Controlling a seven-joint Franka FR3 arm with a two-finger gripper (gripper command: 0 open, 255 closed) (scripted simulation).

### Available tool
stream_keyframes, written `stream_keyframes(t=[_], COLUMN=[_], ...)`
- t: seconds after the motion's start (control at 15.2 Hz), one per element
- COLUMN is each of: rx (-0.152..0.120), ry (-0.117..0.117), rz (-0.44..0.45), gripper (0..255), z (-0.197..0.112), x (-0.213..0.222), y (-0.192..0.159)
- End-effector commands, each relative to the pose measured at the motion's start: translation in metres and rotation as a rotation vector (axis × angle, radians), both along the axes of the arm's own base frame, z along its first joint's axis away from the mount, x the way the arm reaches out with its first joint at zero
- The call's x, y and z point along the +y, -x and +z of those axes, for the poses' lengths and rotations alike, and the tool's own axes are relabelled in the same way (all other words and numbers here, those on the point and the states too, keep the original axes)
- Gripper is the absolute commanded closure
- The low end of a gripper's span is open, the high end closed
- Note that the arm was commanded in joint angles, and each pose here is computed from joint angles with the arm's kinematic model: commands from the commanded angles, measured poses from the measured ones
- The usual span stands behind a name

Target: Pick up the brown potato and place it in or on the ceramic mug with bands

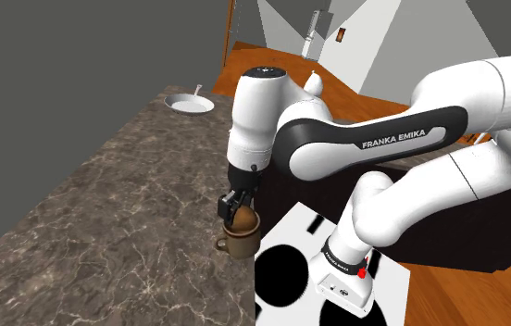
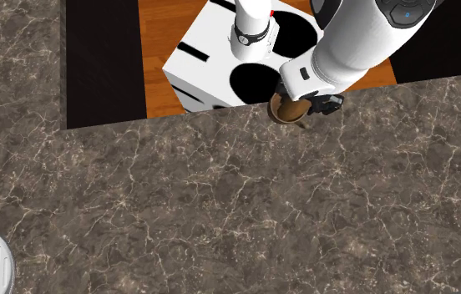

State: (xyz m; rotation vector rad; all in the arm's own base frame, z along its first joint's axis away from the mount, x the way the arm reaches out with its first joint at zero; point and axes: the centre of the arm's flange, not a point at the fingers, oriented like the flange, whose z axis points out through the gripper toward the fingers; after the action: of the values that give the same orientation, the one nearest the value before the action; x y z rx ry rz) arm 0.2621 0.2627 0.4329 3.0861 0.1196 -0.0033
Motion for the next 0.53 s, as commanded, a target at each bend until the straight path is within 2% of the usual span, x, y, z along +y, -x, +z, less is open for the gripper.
stream_keyframes(t=[0.0,0.07,0.4,0.46], rx=[0.008,0.008,0.008,0.008], ry=[0.005,0.005,0.005,0.005], rz=[-0.001,-0.001,-0.001,-0.001], gripper=[255,0,0,0], z=[-0.004,-0.004,-0.004,0.010], x=[-0.001,-0.002,-0.001,-0.001], y=[0.000,0.001,0.000,0.000])
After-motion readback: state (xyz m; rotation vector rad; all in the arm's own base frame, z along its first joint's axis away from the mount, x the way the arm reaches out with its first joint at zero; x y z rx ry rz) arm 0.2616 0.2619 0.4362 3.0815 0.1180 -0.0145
